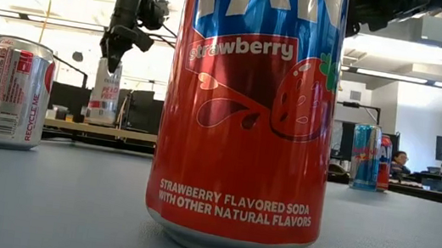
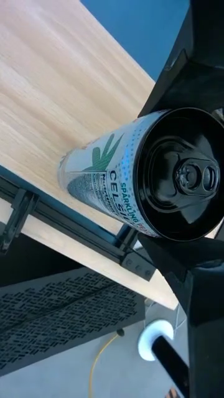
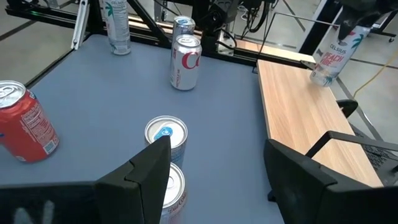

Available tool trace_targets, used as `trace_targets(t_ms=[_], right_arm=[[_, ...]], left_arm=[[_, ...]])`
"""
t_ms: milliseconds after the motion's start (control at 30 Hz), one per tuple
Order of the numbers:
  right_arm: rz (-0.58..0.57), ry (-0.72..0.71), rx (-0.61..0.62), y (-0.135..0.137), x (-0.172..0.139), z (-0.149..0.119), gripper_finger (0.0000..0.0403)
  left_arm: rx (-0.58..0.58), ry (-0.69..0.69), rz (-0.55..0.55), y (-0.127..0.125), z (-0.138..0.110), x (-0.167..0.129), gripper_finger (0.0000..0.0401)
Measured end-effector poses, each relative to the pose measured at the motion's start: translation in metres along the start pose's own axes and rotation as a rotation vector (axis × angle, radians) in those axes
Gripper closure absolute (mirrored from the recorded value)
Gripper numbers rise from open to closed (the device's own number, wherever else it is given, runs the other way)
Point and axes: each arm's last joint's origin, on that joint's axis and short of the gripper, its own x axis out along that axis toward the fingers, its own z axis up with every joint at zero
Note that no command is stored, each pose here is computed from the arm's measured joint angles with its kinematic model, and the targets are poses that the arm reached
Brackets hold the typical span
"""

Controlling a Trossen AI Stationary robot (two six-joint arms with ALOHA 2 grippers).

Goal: Place canned beverage on shelf
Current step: Put the top left white pink soda can on the shelf

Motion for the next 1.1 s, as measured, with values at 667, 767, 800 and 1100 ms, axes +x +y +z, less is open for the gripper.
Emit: trace_targets(t_ms=[667,767,800,1100], right_arm=[[0.001,0.004,0.005,0.000,0.000,0.000,0.0154],[0.002,0.008,0.000,0.000,0.000,-0.001,0.0154],[0.003,0.008,-0.001,0.000,0.000,-0.001,0.0154],[0.005,0.017,0.001,0.000,0.000,-0.002,0.0154]], left_arm=[[0.334,0.009,0.146,-0.020,0.018,-0.004,0.0151],[0.364,-0.003,0.129,-0.021,0.018,-0.004,0.0150],[0.378,-0.008,0.121,-0.022,0.019,-0.004,0.0150],[0.447,-0.027,0.093,-0.023,0.019,-0.004,0.0150]])
